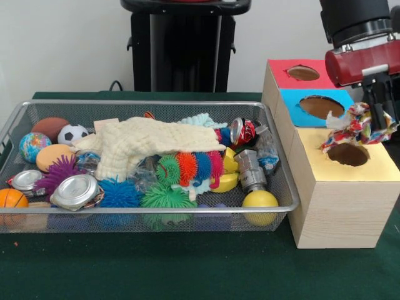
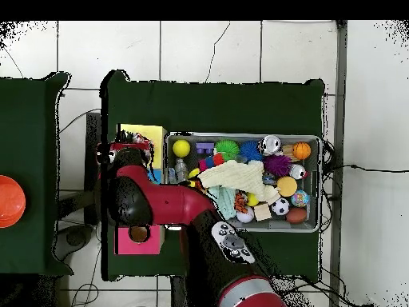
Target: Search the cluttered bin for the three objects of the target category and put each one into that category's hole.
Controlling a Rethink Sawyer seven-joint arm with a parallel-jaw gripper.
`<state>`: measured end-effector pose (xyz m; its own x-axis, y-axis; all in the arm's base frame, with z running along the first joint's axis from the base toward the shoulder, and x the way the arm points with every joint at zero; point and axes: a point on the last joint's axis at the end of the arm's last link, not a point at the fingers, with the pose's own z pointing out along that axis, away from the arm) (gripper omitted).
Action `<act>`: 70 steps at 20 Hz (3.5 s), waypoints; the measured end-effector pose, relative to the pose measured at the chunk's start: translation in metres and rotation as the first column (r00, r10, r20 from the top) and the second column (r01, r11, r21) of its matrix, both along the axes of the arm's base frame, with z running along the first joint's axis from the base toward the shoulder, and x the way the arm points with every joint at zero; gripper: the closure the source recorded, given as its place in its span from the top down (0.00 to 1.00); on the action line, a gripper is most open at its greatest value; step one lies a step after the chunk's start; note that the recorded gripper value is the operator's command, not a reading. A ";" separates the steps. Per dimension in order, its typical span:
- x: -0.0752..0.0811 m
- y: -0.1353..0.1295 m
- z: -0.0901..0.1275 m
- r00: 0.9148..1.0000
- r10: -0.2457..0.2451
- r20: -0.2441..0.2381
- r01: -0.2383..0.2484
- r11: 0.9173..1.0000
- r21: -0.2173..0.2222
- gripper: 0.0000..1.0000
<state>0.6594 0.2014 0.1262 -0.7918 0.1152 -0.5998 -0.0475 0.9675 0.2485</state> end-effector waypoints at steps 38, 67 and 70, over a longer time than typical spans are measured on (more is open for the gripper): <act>-0.016 0.030 0.003 0.997 0.060 0.038 -0.066 0.976 0.208 0.00; -0.037 -0.008 -0.029 0.996 0.090 -0.009 -0.086 0.968 0.237 0.00; -0.036 -0.013 -0.022 0.993 0.111 -0.032 -0.100 0.965 0.242 0.00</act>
